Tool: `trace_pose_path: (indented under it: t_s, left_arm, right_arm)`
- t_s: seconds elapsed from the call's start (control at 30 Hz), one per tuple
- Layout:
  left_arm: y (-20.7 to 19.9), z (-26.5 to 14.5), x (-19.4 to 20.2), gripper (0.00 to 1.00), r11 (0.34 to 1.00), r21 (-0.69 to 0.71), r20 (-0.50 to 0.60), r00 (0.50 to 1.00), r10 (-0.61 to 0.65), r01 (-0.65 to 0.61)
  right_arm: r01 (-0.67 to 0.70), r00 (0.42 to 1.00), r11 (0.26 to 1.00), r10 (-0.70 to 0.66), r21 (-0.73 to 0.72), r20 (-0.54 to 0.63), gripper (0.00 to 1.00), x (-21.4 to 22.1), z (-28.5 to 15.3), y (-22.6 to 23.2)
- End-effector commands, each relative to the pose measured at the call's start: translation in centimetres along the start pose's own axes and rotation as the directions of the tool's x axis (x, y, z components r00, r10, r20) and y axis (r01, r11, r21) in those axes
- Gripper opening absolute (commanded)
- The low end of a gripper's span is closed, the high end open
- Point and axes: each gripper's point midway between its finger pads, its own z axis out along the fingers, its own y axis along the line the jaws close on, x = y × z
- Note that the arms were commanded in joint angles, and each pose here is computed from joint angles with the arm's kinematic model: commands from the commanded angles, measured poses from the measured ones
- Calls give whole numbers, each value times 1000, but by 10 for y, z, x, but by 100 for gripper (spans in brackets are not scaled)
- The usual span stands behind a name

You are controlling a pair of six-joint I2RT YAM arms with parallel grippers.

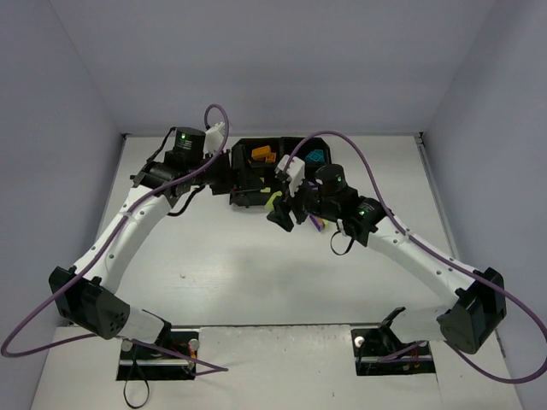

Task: Sort the legos into containers by color

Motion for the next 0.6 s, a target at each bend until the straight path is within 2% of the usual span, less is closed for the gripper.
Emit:
trace_pose_path:
  t_s: [0.0, 0.57]
  left_arm:
    - [-29, -7, -3, 72, 994, 109, 6, 1000, 8, -9]
    - [-27, 22, 36, 71, 990, 141, -179, 984, 7, 19]
  right_arm:
    - [83, 989, 996, -78, -33, 123, 0, -43, 3, 6]
    - [89, 987, 994, -79, -66, 137, 0, -49, 2, 15]
